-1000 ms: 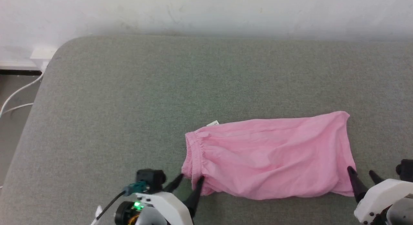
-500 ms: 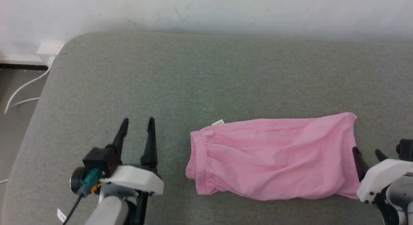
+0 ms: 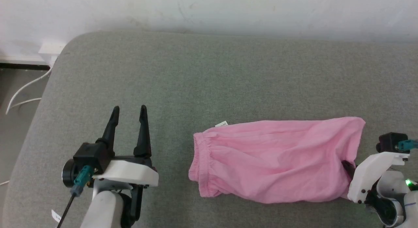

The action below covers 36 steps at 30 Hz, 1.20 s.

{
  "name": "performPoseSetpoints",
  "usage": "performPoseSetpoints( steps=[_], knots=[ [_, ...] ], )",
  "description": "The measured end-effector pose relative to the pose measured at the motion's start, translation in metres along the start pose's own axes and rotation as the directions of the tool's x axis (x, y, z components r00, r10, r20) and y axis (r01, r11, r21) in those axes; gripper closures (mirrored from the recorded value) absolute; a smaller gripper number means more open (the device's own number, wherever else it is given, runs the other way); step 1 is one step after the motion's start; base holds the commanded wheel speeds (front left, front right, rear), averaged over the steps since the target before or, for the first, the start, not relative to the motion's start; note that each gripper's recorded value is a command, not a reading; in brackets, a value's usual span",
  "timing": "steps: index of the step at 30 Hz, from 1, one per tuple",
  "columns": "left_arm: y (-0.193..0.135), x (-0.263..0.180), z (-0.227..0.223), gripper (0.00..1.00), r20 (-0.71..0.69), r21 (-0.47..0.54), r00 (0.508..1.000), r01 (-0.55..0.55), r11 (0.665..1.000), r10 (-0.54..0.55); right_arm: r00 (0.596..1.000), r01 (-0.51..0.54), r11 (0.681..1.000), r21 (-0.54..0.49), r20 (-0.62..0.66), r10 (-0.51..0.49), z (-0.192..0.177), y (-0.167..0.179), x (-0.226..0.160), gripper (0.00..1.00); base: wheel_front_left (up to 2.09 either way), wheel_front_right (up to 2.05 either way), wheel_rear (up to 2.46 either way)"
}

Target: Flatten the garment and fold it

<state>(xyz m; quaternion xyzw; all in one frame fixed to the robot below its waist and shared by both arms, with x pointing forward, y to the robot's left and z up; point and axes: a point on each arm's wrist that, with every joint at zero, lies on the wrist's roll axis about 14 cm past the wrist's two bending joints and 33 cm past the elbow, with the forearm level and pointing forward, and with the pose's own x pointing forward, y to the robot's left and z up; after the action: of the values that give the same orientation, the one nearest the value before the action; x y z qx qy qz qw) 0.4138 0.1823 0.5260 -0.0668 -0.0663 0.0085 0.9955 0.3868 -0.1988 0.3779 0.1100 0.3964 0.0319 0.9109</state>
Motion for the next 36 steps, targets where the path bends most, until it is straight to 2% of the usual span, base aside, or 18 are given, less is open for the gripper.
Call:
performPoseSetpoints(
  steps=[5,8,11,15,20,25,27,30,36],
  knots=[
    [0.005,-0.005,-0.004,0.00,-0.011,-0.001,1.000,-0.011,1.000,0.011,0.999,0.025,1.000,0.004,0.028,-0.025,0.004,-0.009,-0.010,1.00,0.00,0.00,0.00],
    [0.005,-0.006,-0.004,0.00,-0.008,-0.003,1.000,-0.009,1.000,0.009,0.991,0.106,0.994,-0.022,0.085,-0.103,0.016,-0.032,-0.019,1.00,0.00,0.00,0.00],
    [0.009,-0.008,-0.006,0.00,-0.015,-0.004,1.000,-0.022,1.000,0.022,0.970,0.211,0.976,-0.060,0.135,-0.201,0.028,-0.060,-0.031,1.00,0.00,0.00,0.00],
    [0.011,-0.012,-0.007,0.00,-0.018,-0.004,0.999,-0.029,1.000,0.029,0.952,0.284,0.950,-0.126,0.152,-0.265,0.031,-0.072,-0.041,1.00,0.00,0.00,0.00],
    [0.014,-0.014,-0.005,0.00,-0.014,-0.007,0.999,-0.035,0.999,0.035,0.965,0.229,0.950,-0.214,0.179,-0.192,0.040,-0.037,-0.048,1.00,0.00,0.00,0.00],
    [0.018,-0.016,-0.003,0.00,-0.011,-0.008,0.999,-0.044,0.999,0.044,0.981,0.076,0.926,-0.369,0.196,-0.002,0.051,0.039,-0.060,1.00,0.00,0.00,0.00],
    [0.018,-0.016,-0.004,0.00,-0.014,-0.004,0.999,-0.042,0.999,0.042,0.980,0.004,0.899,-0.437,0.181,0.084,0.050,0.071,-0.064,1.00,0.00,0.00,0.00],
    [0.019,-0.017,-0.006,0.00,-0.020,-0.003,0.999,-0.044,0.999,0.044,0.977,-0.099,0.835,-0.541,0.108,0.185,0.037,0.108,-0.065,1.00,0.00,0.00,0.00],
    [0.019,-0.018,-0.012,0.00,-0.039,-0.004,0.998,-0.045,0.999,0.045,0.948,-0.284,0.664,-0.692,-0.099,0.303,0.001,0.164,-0.051,1.00,0.00,0.00,0.00]
  ],
)
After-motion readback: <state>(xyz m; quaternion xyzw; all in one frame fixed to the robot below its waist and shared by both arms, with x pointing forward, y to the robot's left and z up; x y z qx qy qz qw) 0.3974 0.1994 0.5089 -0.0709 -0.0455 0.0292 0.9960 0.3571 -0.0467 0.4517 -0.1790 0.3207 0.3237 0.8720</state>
